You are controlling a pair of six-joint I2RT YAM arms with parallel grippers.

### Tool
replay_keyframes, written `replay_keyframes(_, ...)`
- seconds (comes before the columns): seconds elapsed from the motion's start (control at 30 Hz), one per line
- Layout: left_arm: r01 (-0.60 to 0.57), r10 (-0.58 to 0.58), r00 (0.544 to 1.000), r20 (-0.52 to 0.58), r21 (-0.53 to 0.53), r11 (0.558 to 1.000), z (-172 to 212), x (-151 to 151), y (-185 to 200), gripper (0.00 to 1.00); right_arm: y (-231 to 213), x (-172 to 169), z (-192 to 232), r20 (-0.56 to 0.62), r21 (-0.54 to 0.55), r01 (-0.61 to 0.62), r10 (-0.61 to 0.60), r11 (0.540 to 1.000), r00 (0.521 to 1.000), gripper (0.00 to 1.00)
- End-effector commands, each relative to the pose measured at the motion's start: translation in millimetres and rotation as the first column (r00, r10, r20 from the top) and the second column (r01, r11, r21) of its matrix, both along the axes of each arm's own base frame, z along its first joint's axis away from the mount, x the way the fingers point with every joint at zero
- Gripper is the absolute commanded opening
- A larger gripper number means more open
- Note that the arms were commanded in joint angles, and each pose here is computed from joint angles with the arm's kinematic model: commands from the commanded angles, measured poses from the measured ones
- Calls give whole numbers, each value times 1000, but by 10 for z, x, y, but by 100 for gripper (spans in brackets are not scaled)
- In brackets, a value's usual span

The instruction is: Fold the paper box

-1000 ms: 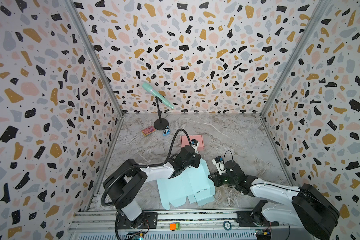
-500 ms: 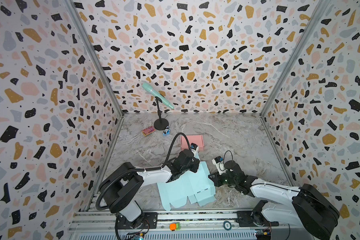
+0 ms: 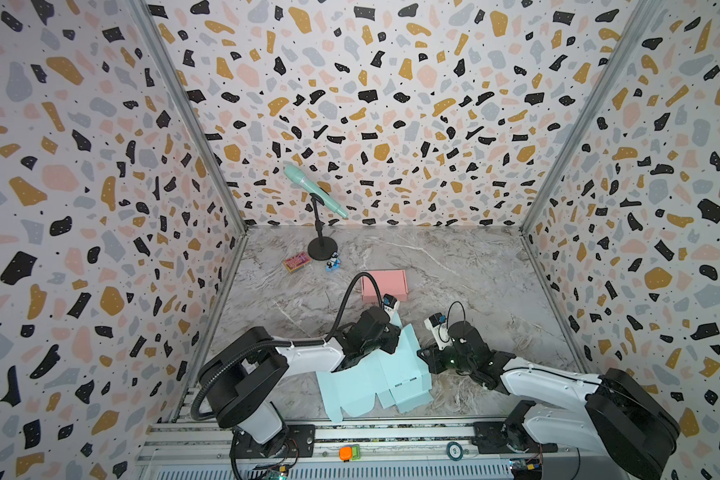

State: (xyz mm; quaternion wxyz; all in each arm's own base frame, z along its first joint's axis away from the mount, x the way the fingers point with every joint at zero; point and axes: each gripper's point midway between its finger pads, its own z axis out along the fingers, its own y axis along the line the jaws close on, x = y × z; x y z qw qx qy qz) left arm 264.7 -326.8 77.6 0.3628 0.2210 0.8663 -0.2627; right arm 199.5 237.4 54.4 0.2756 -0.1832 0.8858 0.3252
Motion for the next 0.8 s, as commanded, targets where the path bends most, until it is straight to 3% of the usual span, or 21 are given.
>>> replay_keyframes(0.0,1,0,1000,25,-53,999,116,-13,-86,0,19,47,86,31,-4,1,-1,1000,1000,7)
replay_keyframes(0.33,-5,6,1000,8,-53,999,62,-77,-35,0,0,48,104,40,-13,3,-3,1000,999,7)
replay_keyframes(0.6,-78,79,997,27,-14,997,65,-79,240,0,-26,39,109,44,-23,6,-5,1000,999,8)
replay_keyframes(0.77,-115,116,993,28,-32,993,106,-87,416,17,-46,31,120,46,-33,5,-4,999,999,8)
